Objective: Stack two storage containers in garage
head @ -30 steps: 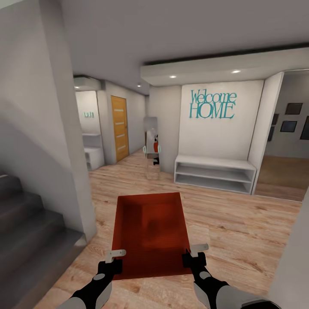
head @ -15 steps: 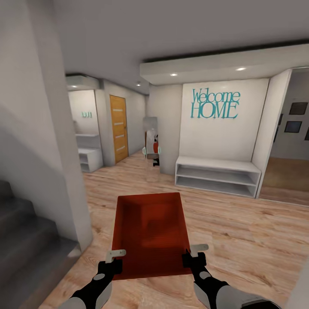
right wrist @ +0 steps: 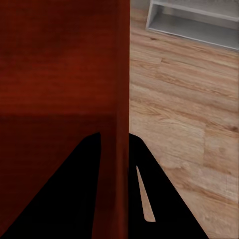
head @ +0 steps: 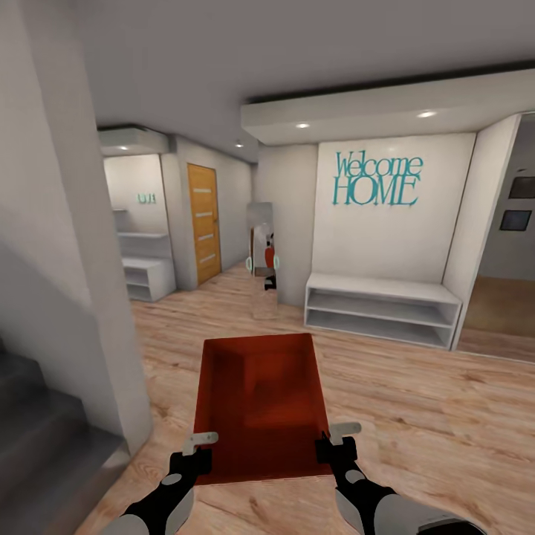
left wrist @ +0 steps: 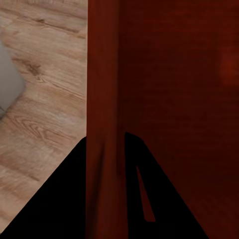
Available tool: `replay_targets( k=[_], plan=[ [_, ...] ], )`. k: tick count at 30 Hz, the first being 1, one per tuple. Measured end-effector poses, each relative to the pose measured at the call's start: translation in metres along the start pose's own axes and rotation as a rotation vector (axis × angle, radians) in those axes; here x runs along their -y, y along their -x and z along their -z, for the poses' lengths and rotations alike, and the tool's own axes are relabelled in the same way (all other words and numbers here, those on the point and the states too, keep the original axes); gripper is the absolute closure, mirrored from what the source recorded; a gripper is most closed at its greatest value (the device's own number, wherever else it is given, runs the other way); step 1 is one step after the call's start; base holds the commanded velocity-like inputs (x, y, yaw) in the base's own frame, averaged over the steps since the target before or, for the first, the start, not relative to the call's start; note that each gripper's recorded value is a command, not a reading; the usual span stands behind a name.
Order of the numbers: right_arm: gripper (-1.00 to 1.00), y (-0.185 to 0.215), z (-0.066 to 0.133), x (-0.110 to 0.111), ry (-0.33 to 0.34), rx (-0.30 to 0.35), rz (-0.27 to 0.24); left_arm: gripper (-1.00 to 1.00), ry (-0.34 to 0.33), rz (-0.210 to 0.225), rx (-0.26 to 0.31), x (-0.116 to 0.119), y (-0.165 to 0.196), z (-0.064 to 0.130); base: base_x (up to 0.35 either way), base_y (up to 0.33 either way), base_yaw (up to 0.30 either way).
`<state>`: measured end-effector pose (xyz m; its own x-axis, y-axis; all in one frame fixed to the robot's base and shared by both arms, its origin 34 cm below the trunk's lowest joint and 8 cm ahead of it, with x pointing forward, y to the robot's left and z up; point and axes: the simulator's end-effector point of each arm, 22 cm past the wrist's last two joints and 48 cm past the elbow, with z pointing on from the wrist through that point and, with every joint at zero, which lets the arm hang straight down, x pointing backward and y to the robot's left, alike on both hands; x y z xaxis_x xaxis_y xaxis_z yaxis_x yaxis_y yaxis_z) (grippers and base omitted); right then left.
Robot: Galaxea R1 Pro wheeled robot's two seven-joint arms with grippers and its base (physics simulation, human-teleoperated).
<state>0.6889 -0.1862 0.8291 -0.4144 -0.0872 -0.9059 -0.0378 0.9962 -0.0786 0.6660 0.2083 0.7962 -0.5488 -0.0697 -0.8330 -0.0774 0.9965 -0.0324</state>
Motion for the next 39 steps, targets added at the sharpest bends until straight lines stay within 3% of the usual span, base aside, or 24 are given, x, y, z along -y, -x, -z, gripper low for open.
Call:
replay_targets(
  k=[39],
  plan=[
    [1.00,0.0000,0.0000,0.0000,0.000,0.000,0.000,1.00,0.000,0.000,0.000,0.0000,0.0000,0.0000,0.322,0.000,0.000]
  ],
)
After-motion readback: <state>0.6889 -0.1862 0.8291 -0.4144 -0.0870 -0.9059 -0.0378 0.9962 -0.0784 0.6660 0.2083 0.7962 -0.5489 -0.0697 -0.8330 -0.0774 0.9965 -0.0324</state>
